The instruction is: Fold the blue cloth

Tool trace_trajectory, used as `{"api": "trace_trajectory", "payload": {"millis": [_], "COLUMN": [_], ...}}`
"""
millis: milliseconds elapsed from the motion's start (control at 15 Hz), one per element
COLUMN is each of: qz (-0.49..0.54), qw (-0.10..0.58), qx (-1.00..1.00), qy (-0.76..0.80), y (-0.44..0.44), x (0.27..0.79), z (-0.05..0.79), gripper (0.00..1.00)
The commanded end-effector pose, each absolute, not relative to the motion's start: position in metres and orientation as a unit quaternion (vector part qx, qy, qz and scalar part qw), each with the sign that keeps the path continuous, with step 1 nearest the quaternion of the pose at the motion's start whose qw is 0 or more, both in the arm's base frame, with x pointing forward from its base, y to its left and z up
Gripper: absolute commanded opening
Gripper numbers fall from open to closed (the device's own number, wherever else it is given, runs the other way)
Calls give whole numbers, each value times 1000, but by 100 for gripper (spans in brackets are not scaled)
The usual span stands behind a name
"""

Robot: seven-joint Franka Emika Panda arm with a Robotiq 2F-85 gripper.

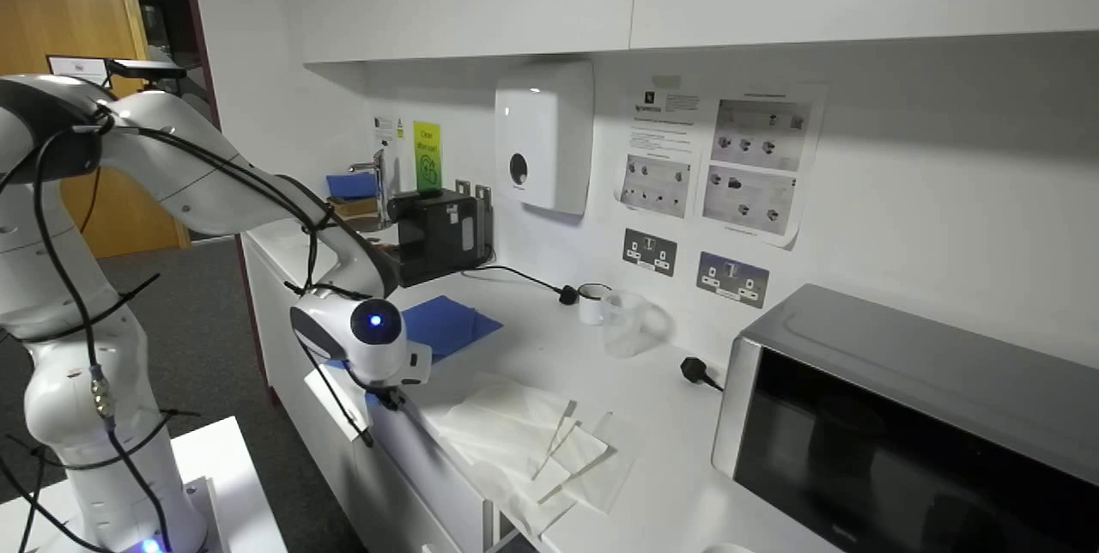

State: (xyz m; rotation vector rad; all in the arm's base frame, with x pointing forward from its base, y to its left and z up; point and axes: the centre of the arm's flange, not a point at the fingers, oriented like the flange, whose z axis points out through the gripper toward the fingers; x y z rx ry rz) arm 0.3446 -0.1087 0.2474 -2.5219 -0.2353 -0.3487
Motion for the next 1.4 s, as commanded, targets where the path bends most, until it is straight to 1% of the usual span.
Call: {"api": "trace_trajectory", "payload": {"millis": [0,67,733,1333], "qz": [-142,-138,-82,-13], "qw": [282,281,280,268], "qx": [-942,-944,-954,-962], "qy": [-111,-108,-70,-60], "y": [-111,-109,-94,-70], "x": [347,344,338,346], "z": [249,254,308,370], "gripper": [2,0,0,0]}}
